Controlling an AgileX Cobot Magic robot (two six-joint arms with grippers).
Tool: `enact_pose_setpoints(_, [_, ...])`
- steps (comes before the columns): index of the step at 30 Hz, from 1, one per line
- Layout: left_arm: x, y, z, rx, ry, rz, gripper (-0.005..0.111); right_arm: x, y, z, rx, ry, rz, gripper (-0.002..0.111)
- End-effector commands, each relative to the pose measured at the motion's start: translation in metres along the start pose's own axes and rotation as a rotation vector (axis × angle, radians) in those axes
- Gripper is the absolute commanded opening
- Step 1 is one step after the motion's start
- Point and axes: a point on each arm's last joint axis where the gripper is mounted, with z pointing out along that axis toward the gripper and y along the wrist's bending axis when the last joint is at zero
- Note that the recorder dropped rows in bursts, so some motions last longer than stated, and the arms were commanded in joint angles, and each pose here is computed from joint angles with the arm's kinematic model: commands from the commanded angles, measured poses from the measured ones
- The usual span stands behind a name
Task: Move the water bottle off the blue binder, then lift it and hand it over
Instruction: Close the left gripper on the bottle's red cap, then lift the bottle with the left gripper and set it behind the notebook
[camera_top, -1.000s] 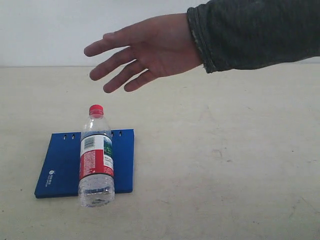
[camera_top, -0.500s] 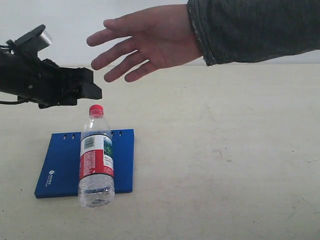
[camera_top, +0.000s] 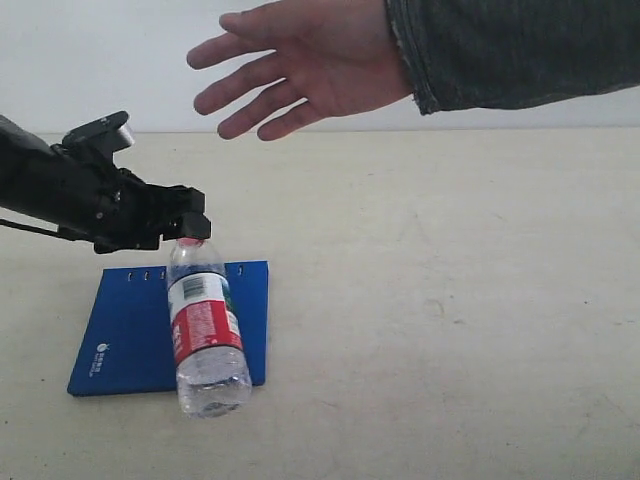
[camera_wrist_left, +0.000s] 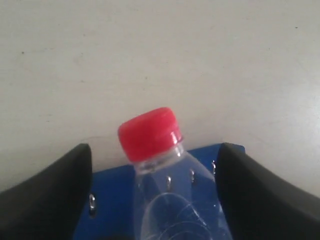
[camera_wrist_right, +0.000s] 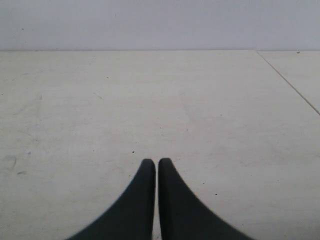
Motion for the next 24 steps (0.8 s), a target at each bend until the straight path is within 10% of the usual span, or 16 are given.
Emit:
enact_pose_setpoints(1, [-0.005,-0.004,0.001,0.03,-0.026,0.02,0.064,-0.001,0.0,0.0,0.003,-0.003,-0.001,0.0])
enact_pose_setpoints(13, [-0.003,-0.005,0.021,0.106,0.003,-0.096,0.064,-0.001,0.0,0.0,0.003,-0.003,-0.001,0.0])
enact_pose_setpoints(19, [-0.021,-0.01,0.015,0.129,-0.067,-0.127,0.005,-0.001,0.0,0.0,0.003,-0.003,-0.001,0.0])
enact_pose_setpoints(24, [-0.088,-0.023,-0.063,0.148,-0.368,0.026,0.005,-0.001,0.0,0.0,0.003,-0.003,-0.001,0.0])
